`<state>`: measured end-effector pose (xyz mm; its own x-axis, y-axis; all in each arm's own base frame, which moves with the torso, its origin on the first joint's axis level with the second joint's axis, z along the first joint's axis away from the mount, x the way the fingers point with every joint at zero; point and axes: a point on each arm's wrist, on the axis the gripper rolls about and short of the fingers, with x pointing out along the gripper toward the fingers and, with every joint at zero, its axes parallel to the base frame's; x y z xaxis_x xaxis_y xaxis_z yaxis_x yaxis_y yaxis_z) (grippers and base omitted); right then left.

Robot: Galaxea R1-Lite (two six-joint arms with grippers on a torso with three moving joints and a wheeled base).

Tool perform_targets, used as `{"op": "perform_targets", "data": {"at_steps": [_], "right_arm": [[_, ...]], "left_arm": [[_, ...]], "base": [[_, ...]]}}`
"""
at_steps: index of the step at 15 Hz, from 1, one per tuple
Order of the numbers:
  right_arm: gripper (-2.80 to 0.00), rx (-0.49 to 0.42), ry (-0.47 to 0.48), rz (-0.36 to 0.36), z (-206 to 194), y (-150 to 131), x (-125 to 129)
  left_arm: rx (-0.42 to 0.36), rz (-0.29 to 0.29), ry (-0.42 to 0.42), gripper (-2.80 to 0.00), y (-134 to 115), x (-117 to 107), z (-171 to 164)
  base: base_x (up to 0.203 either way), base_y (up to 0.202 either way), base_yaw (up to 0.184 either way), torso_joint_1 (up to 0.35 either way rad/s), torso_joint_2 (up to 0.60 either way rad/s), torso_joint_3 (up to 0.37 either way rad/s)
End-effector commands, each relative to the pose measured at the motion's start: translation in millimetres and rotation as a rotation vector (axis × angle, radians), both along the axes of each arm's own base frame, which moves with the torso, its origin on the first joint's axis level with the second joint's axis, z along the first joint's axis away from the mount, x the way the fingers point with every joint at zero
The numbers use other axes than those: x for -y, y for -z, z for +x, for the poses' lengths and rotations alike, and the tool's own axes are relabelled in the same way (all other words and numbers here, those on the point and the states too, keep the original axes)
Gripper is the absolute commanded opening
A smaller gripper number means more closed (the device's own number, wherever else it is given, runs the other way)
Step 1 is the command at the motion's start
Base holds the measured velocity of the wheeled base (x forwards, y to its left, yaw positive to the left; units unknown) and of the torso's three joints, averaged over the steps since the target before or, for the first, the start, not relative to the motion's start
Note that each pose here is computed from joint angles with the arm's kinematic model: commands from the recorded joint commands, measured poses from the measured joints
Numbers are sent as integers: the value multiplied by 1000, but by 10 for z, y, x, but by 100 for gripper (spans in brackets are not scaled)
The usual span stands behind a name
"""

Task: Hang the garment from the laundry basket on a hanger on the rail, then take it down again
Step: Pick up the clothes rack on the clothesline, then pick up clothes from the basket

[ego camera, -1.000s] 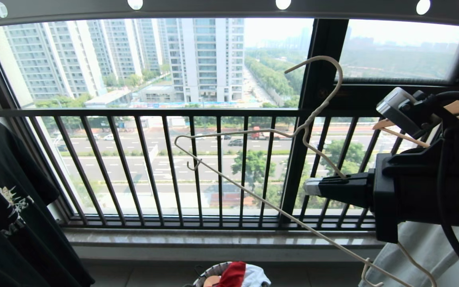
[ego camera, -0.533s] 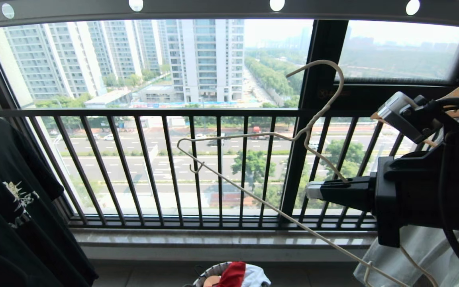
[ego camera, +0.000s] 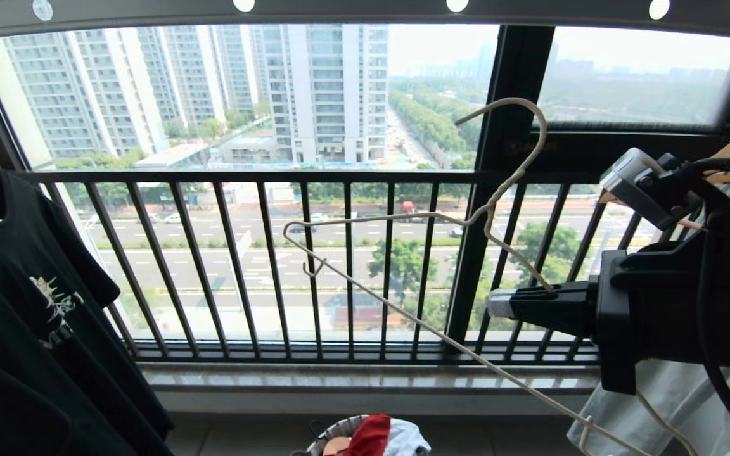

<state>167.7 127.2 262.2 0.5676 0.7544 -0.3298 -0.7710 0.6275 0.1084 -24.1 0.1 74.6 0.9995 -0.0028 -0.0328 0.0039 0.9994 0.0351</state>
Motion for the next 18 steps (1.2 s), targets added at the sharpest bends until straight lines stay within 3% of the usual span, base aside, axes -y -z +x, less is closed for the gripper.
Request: {"op": "perform_targets", "data": {"at_steps": [1,18], "right_arm": [[-280,-1,0,0,6,0,0],[-280,15,-1,-23,9,32,22]], "left_arm": [[-2,0,0,-280,1,0,1],[-2,0,-1,-280,3,0,1]], "base": [[0,0,0,-136,295,153],[0,0,0,-156,345,188]]}}
